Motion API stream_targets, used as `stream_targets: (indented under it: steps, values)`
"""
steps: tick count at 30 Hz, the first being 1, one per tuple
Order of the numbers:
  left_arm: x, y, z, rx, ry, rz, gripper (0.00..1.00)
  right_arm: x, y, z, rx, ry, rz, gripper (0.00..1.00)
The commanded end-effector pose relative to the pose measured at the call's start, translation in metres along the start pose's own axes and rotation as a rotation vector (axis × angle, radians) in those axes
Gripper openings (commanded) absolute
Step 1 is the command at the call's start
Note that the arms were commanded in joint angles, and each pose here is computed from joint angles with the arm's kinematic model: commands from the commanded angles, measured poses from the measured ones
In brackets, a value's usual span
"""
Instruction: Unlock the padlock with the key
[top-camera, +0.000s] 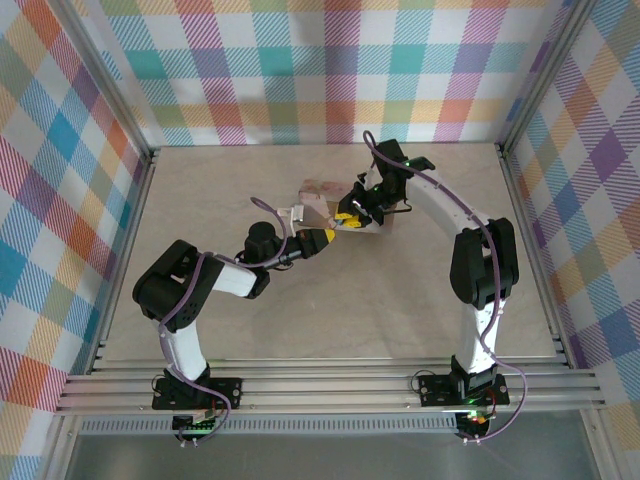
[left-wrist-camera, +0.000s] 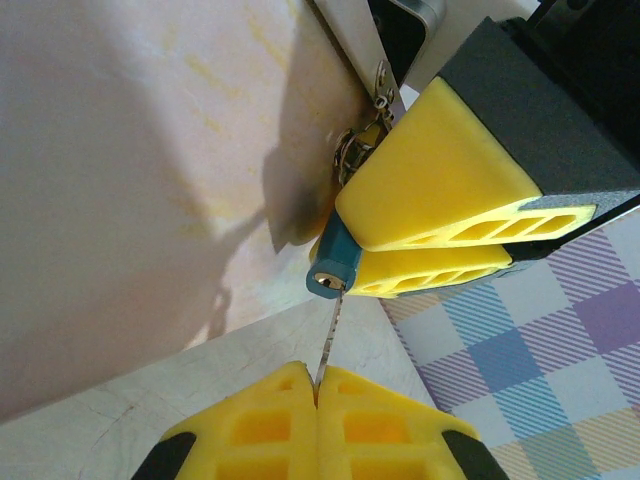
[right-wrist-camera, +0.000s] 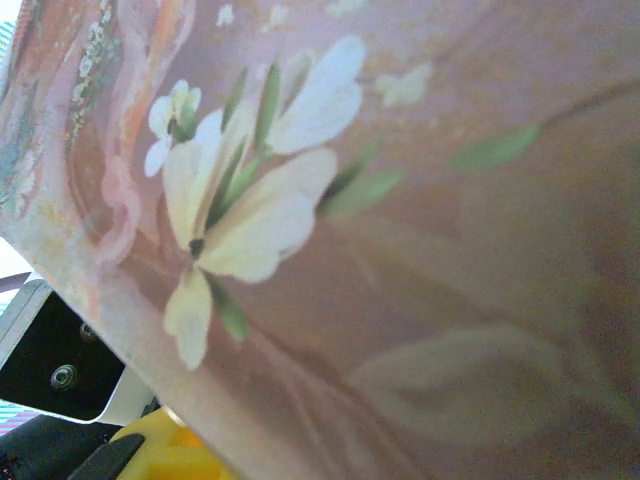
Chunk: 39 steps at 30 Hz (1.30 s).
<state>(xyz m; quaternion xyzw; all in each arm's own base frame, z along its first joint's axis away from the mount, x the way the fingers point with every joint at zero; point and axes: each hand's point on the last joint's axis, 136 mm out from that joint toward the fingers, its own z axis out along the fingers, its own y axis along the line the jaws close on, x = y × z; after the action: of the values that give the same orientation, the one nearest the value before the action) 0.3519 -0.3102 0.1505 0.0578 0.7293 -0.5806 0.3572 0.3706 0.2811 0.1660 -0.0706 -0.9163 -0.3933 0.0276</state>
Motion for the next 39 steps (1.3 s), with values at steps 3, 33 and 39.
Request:
stream_targets:
  steps: [3,33,39]
  values:
    - [-0.013,-0.009,0.004,0.042,-0.036,0.043,0.0,0.001,0.021,-0.005,-0.057,0.005,-0.034,0.0]
    - [-0.023,-0.008,-0.002,0.019,-0.068,0.055,0.0,-0.001,0.02,0.0,-0.042,0.002,-0.022,0.0]
    - [-0.023,-0.006,-0.006,0.007,-0.077,0.056,0.0,-0.003,0.021,-0.001,-0.04,-0.004,-0.026,0.0]
